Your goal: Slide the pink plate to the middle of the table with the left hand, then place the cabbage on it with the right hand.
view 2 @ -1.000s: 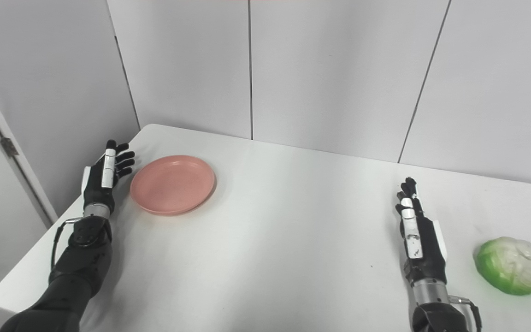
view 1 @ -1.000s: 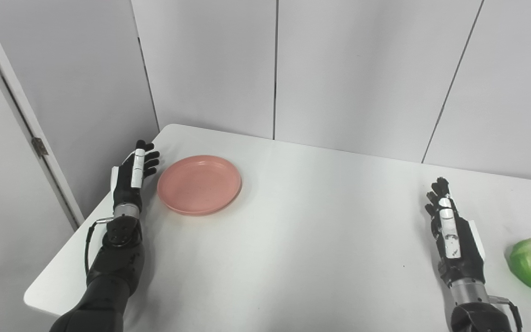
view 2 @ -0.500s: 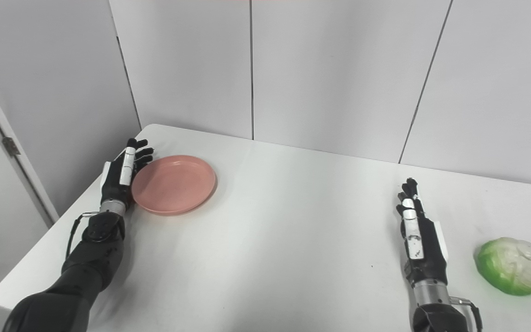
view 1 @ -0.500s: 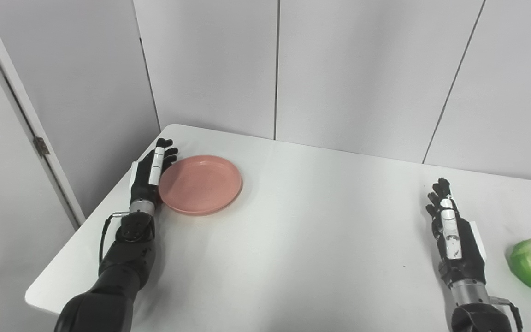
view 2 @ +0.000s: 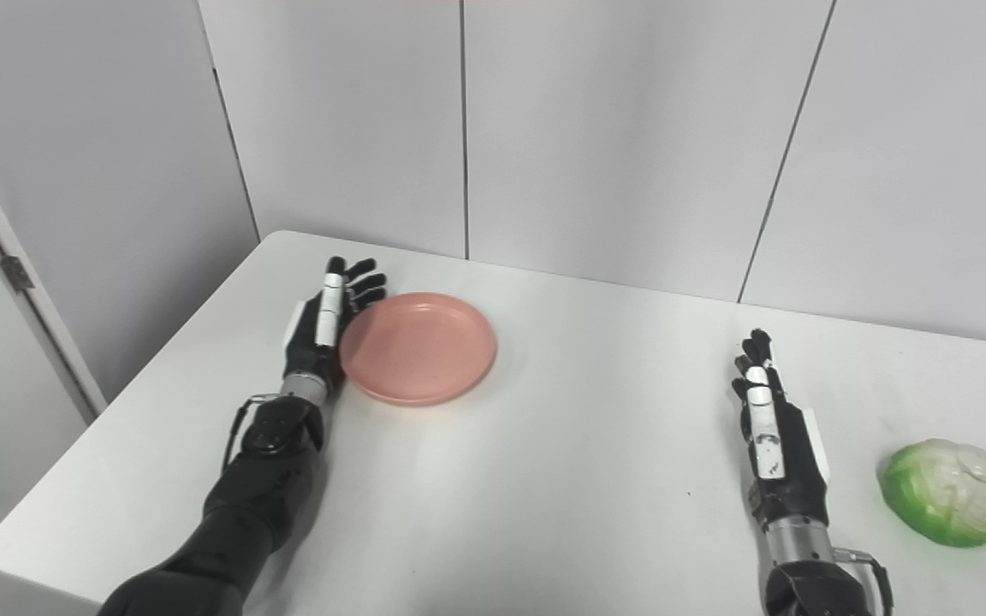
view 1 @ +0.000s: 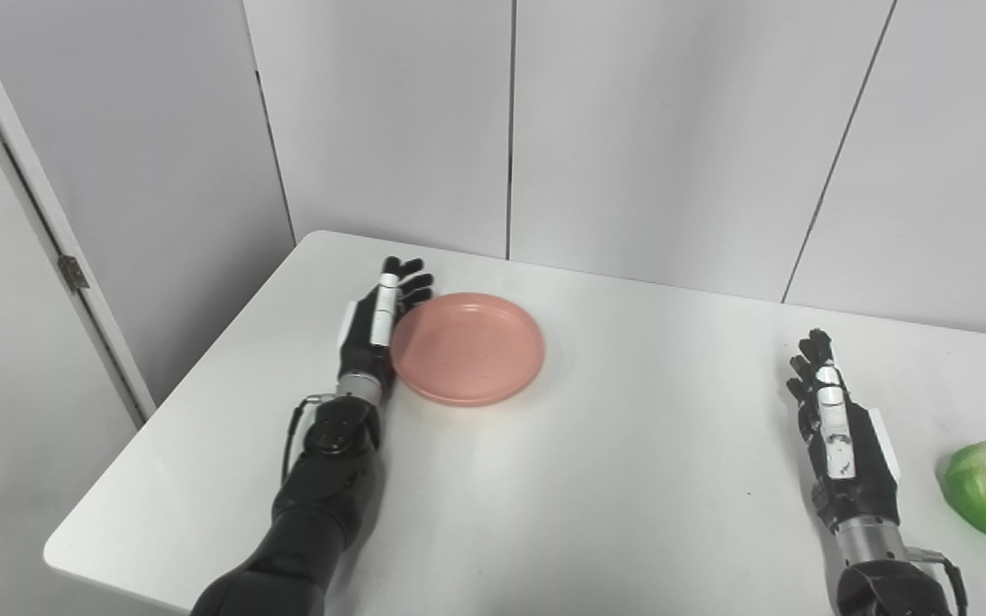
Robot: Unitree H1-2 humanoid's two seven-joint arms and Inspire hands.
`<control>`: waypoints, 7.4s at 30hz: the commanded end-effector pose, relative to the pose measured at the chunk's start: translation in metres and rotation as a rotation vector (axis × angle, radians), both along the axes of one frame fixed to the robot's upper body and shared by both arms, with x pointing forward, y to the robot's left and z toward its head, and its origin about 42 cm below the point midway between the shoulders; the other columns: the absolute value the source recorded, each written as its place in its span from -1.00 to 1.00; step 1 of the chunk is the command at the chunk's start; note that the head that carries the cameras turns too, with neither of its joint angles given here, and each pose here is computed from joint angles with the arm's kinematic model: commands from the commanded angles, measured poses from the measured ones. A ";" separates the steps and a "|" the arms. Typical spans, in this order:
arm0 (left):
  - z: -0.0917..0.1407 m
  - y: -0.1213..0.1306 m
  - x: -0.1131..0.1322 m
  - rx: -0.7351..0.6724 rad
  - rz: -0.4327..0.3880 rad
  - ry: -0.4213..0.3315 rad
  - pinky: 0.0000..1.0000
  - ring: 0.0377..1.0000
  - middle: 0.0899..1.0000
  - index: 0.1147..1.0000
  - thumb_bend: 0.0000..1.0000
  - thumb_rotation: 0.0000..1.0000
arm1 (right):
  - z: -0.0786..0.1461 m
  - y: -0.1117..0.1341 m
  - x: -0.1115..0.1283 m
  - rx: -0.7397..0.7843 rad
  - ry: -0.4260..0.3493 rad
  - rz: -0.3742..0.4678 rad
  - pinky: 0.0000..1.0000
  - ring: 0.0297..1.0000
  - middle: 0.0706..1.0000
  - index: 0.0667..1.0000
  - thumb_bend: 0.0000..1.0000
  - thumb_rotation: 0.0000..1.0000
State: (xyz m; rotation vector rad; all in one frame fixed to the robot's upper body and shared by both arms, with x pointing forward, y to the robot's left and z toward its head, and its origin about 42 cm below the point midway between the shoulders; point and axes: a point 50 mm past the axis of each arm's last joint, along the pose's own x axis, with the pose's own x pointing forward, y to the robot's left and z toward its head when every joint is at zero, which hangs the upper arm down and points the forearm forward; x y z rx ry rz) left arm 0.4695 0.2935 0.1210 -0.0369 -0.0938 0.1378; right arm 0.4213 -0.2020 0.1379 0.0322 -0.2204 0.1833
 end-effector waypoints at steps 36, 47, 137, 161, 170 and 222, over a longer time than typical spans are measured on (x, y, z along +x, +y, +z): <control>-0.029 -0.147 -0.033 -0.114 -0.379 0.068 0.71 0.60 0.55 0.49 0.60 1.00 | 0.017 0.047 0.001 -0.005 -0.022 -0.030 1.00 1.00 1.00 1.00 0.36 0.89; -0.026 -0.148 -0.038 -0.147 -0.395 0.084 0.95 0.82 0.73 0.71 0.64 1.00 | 0.022 0.053 0.002 -0.025 -0.031 -0.028 1.00 1.00 1.00 1.00 0.44 0.90; -0.027 -0.126 -0.036 -0.146 -0.380 0.091 1.00 0.99 0.90 0.88 0.63 1.00 | 0.094 -0.117 -0.012 -1.028 -0.165 -0.546 -0.14 -0.15 -0.08 -0.07 0.03 -1.00; -0.027 -0.167 -0.047 -0.114 -0.363 0.061 1.00 1.00 0.91 0.89 0.61 1.00 | 0.104 0.046 0.017 -0.727 -0.348 -0.146 -0.16 -0.16 -0.08 -0.08 0.04 -1.00; -0.027 -0.168 -0.048 -0.106 -0.359 0.057 1.00 0.97 0.90 0.88 0.59 1.00 | 0.077 0.079 0.033 -0.896 -0.383 -0.064 -0.30 -0.22 -0.07 -0.04 0.03 -1.00; -0.029 -0.160 -0.051 -0.146 -0.343 0.049 1.00 1.00 0.98 0.95 0.62 1.00 | 0.032 0.023 0.001 -0.333 -0.165 -0.134 0.97 1.00 1.00 1.00 0.36 0.70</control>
